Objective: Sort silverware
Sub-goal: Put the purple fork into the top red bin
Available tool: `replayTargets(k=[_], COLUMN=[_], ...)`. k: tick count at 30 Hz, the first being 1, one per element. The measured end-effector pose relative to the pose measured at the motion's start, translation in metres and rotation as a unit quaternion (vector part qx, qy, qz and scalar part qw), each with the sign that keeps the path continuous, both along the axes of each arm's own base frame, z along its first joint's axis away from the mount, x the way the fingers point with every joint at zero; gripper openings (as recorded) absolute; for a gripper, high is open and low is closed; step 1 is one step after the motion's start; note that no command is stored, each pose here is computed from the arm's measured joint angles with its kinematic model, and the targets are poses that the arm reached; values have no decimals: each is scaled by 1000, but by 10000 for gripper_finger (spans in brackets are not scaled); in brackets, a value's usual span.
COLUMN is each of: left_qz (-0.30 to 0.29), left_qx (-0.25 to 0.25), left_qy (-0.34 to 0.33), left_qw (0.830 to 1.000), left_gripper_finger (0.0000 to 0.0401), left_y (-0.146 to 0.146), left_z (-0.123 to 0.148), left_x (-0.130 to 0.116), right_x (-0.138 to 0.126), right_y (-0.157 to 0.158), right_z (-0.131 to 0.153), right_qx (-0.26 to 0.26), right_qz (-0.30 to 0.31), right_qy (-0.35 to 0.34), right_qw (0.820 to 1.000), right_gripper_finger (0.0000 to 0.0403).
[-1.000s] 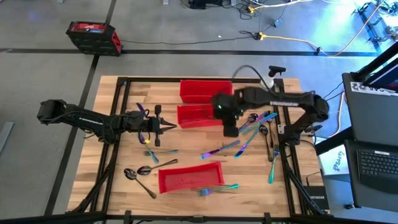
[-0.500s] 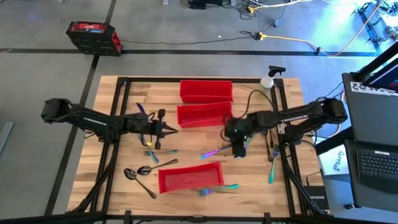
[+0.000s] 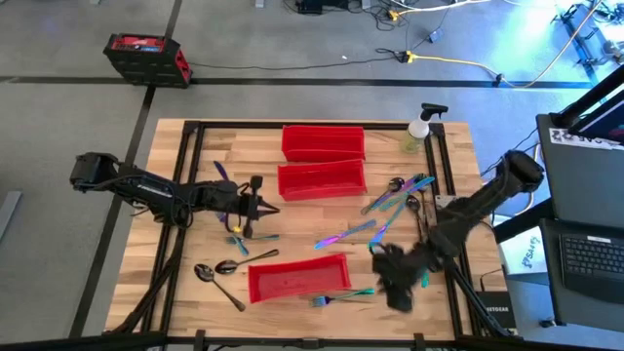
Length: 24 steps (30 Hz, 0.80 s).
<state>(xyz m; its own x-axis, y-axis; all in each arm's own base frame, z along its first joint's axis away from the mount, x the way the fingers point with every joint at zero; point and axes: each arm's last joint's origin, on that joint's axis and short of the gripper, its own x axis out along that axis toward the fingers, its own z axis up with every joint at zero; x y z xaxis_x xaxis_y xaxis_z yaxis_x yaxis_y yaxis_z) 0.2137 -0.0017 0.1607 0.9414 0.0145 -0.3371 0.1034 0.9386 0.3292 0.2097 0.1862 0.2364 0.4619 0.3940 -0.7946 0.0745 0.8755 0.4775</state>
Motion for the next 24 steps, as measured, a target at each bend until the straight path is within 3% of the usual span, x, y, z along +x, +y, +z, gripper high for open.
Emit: replayTargets(k=[4,12,18,24], left_qz=[-13,-8,-4,-9], left_qx=[8,10,1,-4], left_qy=[5,2,-3,0], left_qw=[1000,1000,1000,1000], left_gripper_finger=[1,1,1,1], left_y=[-1,1,1,1], left_z=[-1,0,1,0], left_x=[0,0,0,0], right_x=[8,34,33,36], right_y=[38,53,51,48], right_z=[-16,-72,-101,-101], right_qx=[2,-36,-99,-167], right_qz=[48,53,57,19], right_qy=[-82,-58,-21,-68], right_qw=[996,996,993,983], right_gripper_finger=[92,99,154,213])
